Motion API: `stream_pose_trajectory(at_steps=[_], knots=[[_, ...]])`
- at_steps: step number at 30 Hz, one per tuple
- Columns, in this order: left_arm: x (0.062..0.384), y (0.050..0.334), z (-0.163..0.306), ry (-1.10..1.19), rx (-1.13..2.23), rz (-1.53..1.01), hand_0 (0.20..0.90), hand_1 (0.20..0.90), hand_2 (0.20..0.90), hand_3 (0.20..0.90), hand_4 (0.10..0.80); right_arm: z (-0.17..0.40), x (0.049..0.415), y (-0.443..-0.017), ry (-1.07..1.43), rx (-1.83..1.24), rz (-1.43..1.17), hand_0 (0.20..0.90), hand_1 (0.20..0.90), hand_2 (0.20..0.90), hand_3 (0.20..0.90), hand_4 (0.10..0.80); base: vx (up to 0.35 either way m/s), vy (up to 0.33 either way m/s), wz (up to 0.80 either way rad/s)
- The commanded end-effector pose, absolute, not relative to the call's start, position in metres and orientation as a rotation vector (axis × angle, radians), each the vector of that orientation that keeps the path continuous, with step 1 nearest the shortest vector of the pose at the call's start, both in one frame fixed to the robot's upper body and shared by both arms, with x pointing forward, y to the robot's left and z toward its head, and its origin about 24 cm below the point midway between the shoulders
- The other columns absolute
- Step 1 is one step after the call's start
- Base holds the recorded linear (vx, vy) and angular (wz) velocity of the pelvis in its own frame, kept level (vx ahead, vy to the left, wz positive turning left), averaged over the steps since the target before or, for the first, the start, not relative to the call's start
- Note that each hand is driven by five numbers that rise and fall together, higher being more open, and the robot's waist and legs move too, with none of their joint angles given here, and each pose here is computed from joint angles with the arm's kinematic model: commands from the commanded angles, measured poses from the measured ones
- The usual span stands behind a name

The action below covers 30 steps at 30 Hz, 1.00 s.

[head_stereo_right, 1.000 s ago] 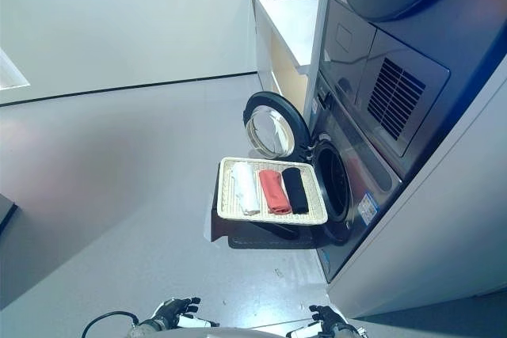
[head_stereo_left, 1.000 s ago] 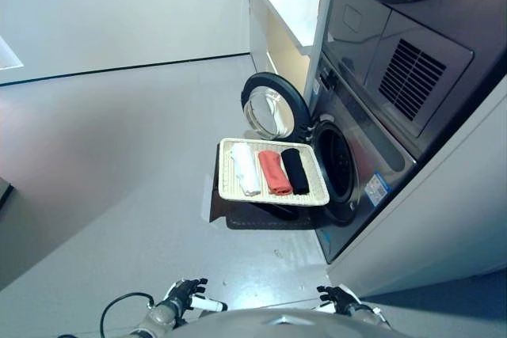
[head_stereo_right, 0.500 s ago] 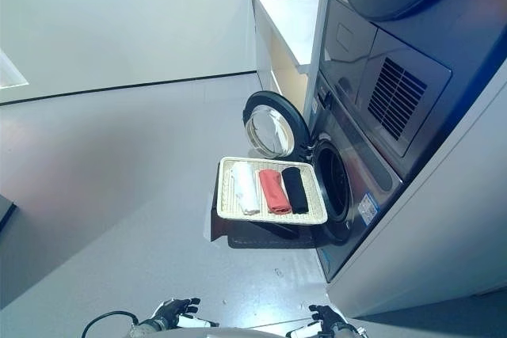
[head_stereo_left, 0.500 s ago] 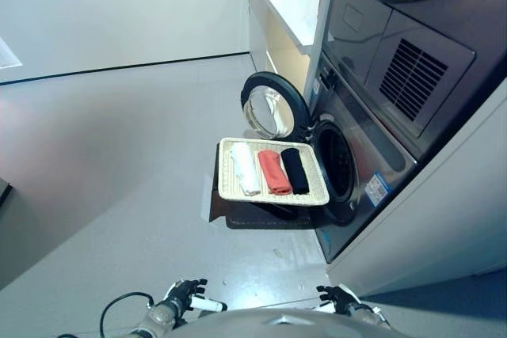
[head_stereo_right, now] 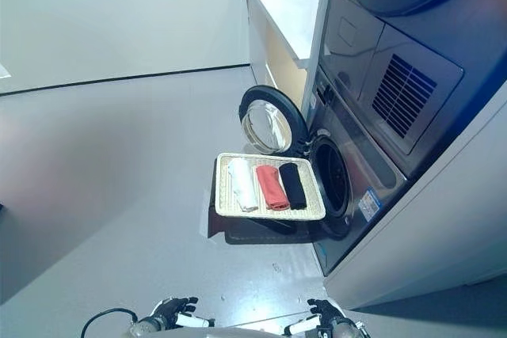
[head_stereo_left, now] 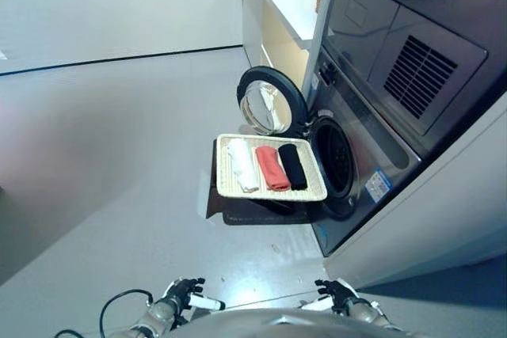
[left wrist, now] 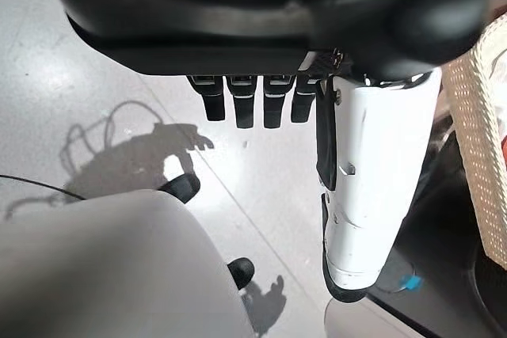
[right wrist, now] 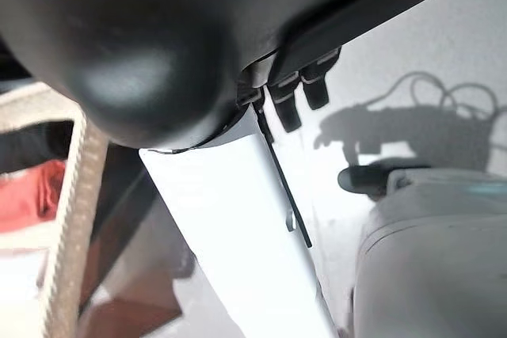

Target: Pick up the clothes and place them into the washing machine

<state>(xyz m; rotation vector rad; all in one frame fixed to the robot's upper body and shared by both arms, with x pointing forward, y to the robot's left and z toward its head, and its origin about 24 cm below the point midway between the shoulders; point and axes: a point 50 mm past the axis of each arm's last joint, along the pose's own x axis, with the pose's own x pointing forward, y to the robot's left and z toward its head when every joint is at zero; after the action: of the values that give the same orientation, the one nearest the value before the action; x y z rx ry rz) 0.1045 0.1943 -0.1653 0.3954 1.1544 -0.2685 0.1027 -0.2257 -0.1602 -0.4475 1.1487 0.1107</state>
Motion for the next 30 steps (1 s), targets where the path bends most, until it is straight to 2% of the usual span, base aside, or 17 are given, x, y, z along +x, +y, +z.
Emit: stream_pose_trajectory(at_steps=[1,10,15,20,26,30], knots=[[0.118,0.206,-0.160,1.136,0.408,-0.225,0.900,0.900,0.900,0.900,0.800,-0.158,0.112,-0.228,1.145,-0.415,0.061,0.900,0.900,0.900,0.900,0.800,0.136,0.050,0.08],[0.117,0.212,-0.160,1.150,0.423,-0.190,0.900,0.900,0.900,0.900,0.800,-0.157,0.112,-0.232,1.149,-0.381,0.005,0.900,0.900,0.900,0.900,0.800,0.242,-0.070,0.21],[0.110,0.205,-0.163,1.158,0.400,-0.198,0.900,0.900,0.900,0.900,0.800,-0.161,0.099,-0.232,1.178,-0.373,0.008,0.900,0.900,0.900,0.900,0.800,0.310,-0.172,0.26],[0.107,0.196,-0.165,1.162,0.378,-0.211,0.900,0.900,0.900,0.900,0.800,-0.158,0.107,-0.234,1.145,-0.394,0.031,0.900,0.900,0.900,0.900,0.800,0.243,-0.191,0.41],[0.139,0.183,-0.156,1.041,0.356,-0.209,0.900,0.900,0.900,0.900,0.800,-0.151,0.123,-0.240,1.089,-0.434,0.037,0.900,0.900,0.900,0.900,0.800,0.224,-0.179,-0.11],[0.149,0.178,-0.153,1.002,0.331,-0.198,0.900,0.900,0.900,0.900,0.800,-0.149,0.128,-0.241,1.078,-0.455,0.053,0.900,0.900,0.900,0.900,0.800,0.218,-0.178,-0.11]])
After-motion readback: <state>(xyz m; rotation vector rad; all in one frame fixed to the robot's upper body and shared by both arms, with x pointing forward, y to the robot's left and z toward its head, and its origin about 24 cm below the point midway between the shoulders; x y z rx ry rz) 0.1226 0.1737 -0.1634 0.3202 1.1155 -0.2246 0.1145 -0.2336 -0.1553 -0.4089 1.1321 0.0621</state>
